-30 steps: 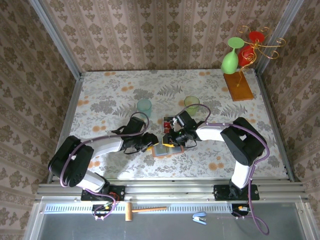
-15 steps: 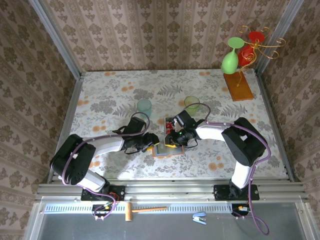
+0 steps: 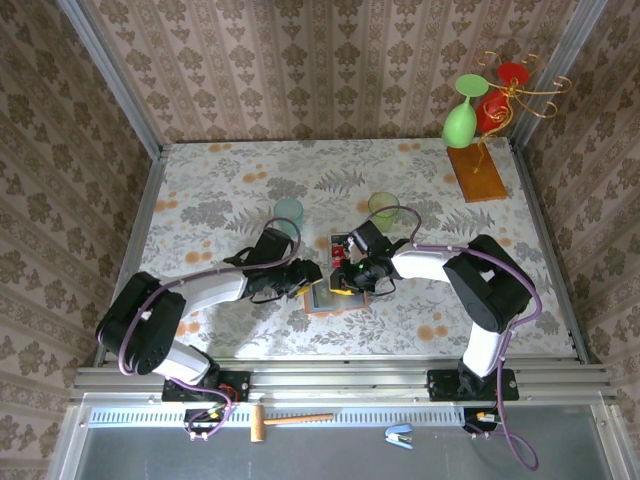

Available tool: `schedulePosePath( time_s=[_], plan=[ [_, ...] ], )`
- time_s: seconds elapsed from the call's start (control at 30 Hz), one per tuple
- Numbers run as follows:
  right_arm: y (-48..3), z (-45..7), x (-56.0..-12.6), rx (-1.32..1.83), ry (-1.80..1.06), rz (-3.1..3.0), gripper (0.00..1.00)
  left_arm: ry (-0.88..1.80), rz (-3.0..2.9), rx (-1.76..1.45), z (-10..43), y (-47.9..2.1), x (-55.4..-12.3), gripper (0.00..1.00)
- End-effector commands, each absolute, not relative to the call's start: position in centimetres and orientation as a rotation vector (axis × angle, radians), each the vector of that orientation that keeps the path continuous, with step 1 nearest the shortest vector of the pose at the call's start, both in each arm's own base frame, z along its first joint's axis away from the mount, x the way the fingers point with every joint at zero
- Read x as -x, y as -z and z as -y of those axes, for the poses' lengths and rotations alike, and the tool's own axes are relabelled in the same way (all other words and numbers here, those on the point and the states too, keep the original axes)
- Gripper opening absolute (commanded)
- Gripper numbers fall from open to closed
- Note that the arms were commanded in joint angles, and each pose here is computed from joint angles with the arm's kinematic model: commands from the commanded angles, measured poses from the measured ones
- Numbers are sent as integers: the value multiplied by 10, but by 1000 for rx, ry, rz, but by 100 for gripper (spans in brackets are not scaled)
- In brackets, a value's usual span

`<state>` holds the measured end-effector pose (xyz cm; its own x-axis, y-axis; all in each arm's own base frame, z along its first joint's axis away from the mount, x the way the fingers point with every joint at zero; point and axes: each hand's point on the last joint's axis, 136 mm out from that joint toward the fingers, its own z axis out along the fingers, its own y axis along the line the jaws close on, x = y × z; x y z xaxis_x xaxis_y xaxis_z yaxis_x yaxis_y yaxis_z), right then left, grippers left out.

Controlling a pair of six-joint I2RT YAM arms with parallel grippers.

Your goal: Take the credit cards out of the card holder

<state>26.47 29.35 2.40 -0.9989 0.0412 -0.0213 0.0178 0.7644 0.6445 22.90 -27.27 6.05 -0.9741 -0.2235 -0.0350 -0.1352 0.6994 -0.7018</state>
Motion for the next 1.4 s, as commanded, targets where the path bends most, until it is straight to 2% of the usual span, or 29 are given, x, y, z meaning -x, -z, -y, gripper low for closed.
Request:
schedulePosePath(
  time_s=[0.0, 0.63, 0.8, 1.03, 1.37],
  plan=[
    [-6, -275, -252, -135, -944, -3023, 21, 1186, -2796, 255, 284, -67, -227, 47],
    [0, -280, -249, -169, -1025, -3025, 21, 1149, -2877, 286, 282, -37, -219, 46],
    [1, -279, -250, -180, -1032, -3025, 21, 1174, -2865, 277, 286, -39, -220, 36],
    [0, -279, -249, -182, -1032, -3025, 20, 1204, -2841, 270, 290, -45, -223, 34],
    [-37, -275, -261, -165, -1017, -2944, 26, 1244, -2813, 255, 294, -55, -226, 34]
  ],
)
